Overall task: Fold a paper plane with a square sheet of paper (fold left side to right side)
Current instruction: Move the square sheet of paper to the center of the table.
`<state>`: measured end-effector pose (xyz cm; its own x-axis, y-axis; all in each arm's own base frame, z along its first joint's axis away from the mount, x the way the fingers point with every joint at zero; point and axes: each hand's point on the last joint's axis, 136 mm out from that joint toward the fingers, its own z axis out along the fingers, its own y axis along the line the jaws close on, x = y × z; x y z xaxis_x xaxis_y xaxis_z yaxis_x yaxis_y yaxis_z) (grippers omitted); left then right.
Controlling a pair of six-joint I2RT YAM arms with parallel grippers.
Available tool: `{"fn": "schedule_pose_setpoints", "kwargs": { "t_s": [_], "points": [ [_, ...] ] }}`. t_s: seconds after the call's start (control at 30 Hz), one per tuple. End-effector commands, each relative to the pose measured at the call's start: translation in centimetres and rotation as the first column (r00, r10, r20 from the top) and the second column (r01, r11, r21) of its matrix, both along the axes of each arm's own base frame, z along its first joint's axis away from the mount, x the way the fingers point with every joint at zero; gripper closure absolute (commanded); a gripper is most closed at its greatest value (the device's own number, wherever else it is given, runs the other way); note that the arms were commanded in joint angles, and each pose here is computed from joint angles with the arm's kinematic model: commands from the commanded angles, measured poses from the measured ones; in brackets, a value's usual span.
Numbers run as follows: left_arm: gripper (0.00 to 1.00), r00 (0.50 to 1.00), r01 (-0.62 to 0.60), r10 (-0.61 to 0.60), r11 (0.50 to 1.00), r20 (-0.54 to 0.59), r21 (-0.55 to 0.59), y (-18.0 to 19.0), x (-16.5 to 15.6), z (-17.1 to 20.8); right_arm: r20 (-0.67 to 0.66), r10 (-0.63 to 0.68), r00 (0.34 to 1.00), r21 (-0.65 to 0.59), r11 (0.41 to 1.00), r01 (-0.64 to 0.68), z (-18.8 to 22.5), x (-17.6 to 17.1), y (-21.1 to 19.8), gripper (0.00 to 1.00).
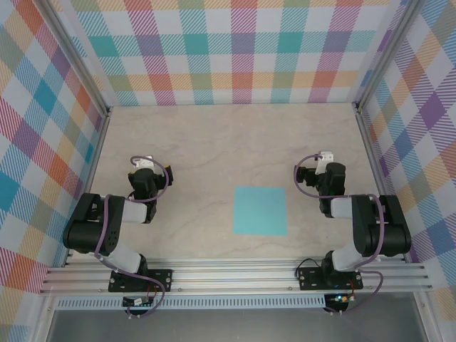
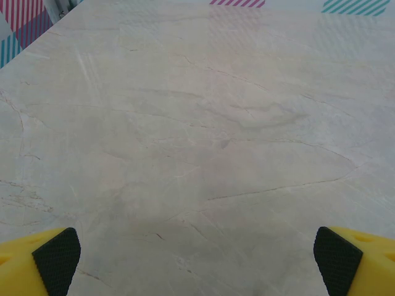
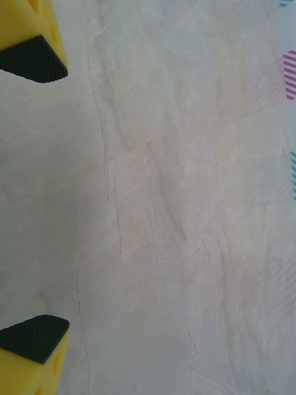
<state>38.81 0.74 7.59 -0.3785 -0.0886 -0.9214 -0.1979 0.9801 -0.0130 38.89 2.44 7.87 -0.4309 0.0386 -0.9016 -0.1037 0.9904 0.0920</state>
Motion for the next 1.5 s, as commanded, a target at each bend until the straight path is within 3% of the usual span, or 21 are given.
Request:
{"fn": "schedule_pose_setpoints", "kwargs": {
  "t_s": [0.0, 0.5, 0.63, 0.77, 0.9, 1.03, 1.2, 1.47],
  "points": [
    [0.00, 1.000, 0.002, -0.002, 1.000, 0.018, -0.013, 0.1, 0.5, 0.6, 0.045, 0.013, 0.999, 0.008, 1.000, -0.014, 1.2, 0.8, 0.2, 0.00],
    [0.00, 1.000, 0.013, -0.012, 1.000, 0.021, -0.016, -0.1, 0.5, 0.7, 0.045, 0.014, 0.999, 0.011, 1.000, -0.014, 1.3, 0.8, 0.2, 0.00],
    [0.00, 1.000, 0.021, -0.022, 1.000, -0.020, -0.017, -0.2, 0.3, 3.0, -0.056, -0.017, 0.998, 0.021, 1.000, 0.018, 3.0, 1.0, -0.2, 0.00],
    [0.00, 0.997, 0.072, -0.078, 0.984, -0.029, -0.162, -2.1, -0.8, 7.1, -0.107, -0.063, 0.992, 0.068, 0.995, 0.070, 6.6, 0.0, -0.5, 0.00],
    [0.00, 0.966, 0.230, -0.257, 0.910, -0.033, -0.345, -7.3, -2.5, 9.6, -0.167, -0.162, 0.973, 0.162, 0.968, 0.189, 10.0, -1.7, -1.3, 0.00],
    [0.00, 0.869, 0.419, -0.489, 0.809, -0.078, -0.412, -15.3, -5.5, 9.6, -0.246, -0.214, 0.946, 0.219, 0.938, 0.269, 11.8, -3.8, -1.5, 0.00],
    [0.00, 0.653, 0.600, -0.735, 0.649, -0.182, -0.467, -26.3, -9.9, 7.3, -0.328, -0.205, 0.922, 0.209, 0.936, 0.282, 11.2, -5.8, -1.3, 0.00],
    [0.00, 0.328, 0.726, -0.889, 0.453, -0.318, -0.518, -39.0, -14.2, 2.8, -0.368, -0.236, 0.899, 0.143, 0.941, 0.306, 9.6, -6.9, -2.1, 0.00]
  ]
}}
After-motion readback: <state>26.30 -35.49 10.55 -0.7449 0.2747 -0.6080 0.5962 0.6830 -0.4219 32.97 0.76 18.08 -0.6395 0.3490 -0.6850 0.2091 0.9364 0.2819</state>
